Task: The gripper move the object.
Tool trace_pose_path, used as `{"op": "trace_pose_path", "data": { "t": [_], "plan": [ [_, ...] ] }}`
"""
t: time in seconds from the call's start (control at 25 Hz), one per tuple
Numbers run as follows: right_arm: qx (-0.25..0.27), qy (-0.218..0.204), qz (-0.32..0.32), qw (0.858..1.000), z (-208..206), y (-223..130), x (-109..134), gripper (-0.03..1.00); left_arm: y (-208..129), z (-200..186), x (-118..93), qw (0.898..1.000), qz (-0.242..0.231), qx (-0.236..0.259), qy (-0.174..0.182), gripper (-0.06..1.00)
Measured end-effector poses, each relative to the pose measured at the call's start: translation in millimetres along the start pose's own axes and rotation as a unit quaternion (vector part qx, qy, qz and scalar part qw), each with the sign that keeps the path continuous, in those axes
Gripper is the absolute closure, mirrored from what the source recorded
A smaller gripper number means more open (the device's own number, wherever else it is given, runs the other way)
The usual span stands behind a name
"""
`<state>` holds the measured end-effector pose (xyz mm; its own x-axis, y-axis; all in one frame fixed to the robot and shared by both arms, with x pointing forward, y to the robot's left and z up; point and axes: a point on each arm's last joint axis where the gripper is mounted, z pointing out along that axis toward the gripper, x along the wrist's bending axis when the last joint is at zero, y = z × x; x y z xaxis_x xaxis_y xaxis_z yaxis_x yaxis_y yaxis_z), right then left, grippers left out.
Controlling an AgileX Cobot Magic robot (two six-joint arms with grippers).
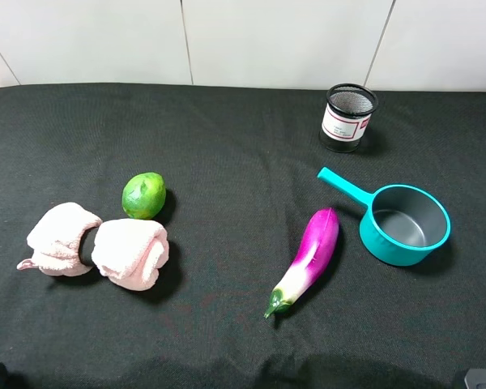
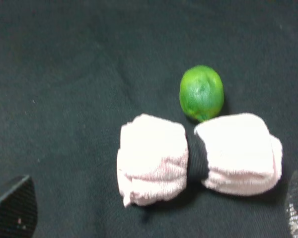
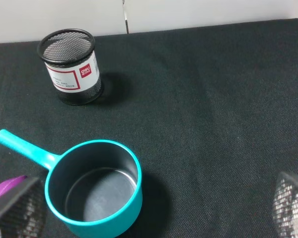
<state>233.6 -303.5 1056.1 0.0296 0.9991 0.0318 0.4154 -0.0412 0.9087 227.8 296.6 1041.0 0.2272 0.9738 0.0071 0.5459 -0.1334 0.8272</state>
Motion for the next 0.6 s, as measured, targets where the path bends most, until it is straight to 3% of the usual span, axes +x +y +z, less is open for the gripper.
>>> {"op": "trace_pose_path", "data": {
  "t": [0.6],
  "plan": [
    [0.000,0.000,0.000,1.000,0.0,0.0,0.0,0.27,-0.5,0.6,-0.4,1.000,0.002,0.002,-0.001,-0.05]
  ]
}}
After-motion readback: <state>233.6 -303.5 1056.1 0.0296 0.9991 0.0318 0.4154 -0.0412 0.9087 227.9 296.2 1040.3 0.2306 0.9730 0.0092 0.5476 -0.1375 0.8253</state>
